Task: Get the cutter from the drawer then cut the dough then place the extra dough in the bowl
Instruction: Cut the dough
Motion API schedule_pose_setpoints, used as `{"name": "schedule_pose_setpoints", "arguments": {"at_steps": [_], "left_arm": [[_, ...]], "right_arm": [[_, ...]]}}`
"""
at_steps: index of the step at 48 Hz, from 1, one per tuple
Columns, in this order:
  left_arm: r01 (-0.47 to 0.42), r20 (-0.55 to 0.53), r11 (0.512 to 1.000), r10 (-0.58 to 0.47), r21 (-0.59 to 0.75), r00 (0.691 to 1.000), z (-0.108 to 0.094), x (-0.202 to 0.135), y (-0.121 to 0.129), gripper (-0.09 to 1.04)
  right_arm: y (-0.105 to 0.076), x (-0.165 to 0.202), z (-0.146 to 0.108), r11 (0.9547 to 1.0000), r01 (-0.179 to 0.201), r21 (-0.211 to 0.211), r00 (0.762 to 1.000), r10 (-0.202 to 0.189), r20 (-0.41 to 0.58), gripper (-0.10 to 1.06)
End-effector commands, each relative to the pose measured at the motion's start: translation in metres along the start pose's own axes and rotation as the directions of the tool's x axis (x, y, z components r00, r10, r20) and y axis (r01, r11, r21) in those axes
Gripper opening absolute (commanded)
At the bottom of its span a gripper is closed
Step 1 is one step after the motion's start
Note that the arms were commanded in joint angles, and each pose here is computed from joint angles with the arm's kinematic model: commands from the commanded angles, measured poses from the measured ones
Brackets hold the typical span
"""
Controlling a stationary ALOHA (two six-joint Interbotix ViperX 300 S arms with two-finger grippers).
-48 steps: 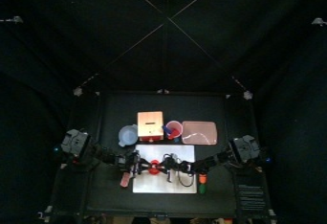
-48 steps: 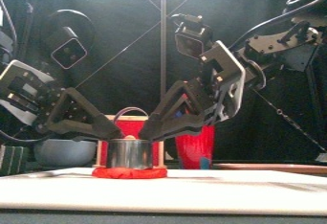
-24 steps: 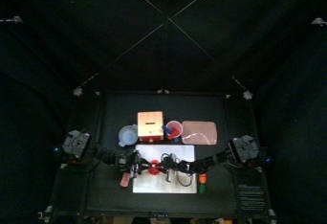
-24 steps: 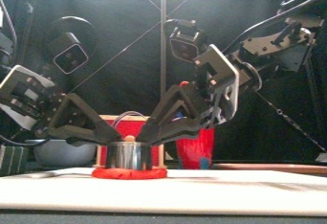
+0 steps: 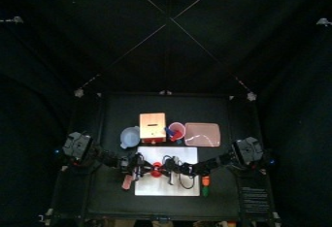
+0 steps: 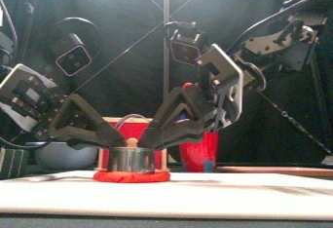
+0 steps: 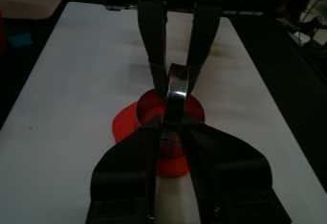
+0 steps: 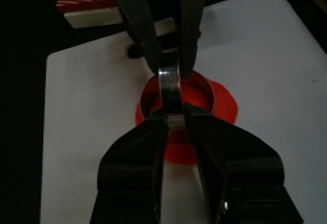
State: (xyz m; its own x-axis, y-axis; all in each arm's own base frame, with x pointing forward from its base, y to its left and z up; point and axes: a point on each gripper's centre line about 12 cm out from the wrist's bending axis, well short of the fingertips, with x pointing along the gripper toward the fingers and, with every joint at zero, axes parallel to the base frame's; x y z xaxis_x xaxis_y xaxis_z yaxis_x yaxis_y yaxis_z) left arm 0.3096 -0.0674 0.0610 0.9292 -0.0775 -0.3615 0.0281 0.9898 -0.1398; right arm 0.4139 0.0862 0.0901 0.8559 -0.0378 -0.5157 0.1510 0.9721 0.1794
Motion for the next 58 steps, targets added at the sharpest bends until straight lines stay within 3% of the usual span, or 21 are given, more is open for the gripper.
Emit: {"name": "schedule_pose_setpoints", "arguments": {"at_steps": [1,27,41,51,58], "left_arm": [[0.001,-0.040,1.000,-0.002,-0.007,0.999,-0.008,-0.002,-0.002,0.62],[-0.009,-0.053,1.000,0.008,-0.014,0.999,-0.009,-0.001,-0.001,0.62],[-0.007,-0.028,1.000,0.007,-0.009,1.000,0.000,-0.002,-0.002,0.65],[0.000,0.012,1.000,0.000,0.005,1.000,0.013,-0.004,-0.004,0.65],[0.002,0.036,1.000,-0.002,0.004,0.999,0.020,-0.006,-0.004,0.73]], "right_arm": [[0.002,0.000,-0.018,1.0000,-0.005,-0.007,0.998,0.004,-0.066,0.62],[-0.003,-0.003,-0.028,1.0000,0.004,-0.006,0.994,-0.005,-0.106,0.62],[0.004,-0.007,-0.009,0.9998,-0.020,-0.009,0.998,0.020,-0.057,0.63],[0.007,-0.008,0.001,0.9990,-0.038,-0.024,0.999,0.037,-0.031,0.74],[0.007,-0.007,0.005,0.9987,-0.041,-0.031,0.999,0.040,-0.021,0.79]]}}
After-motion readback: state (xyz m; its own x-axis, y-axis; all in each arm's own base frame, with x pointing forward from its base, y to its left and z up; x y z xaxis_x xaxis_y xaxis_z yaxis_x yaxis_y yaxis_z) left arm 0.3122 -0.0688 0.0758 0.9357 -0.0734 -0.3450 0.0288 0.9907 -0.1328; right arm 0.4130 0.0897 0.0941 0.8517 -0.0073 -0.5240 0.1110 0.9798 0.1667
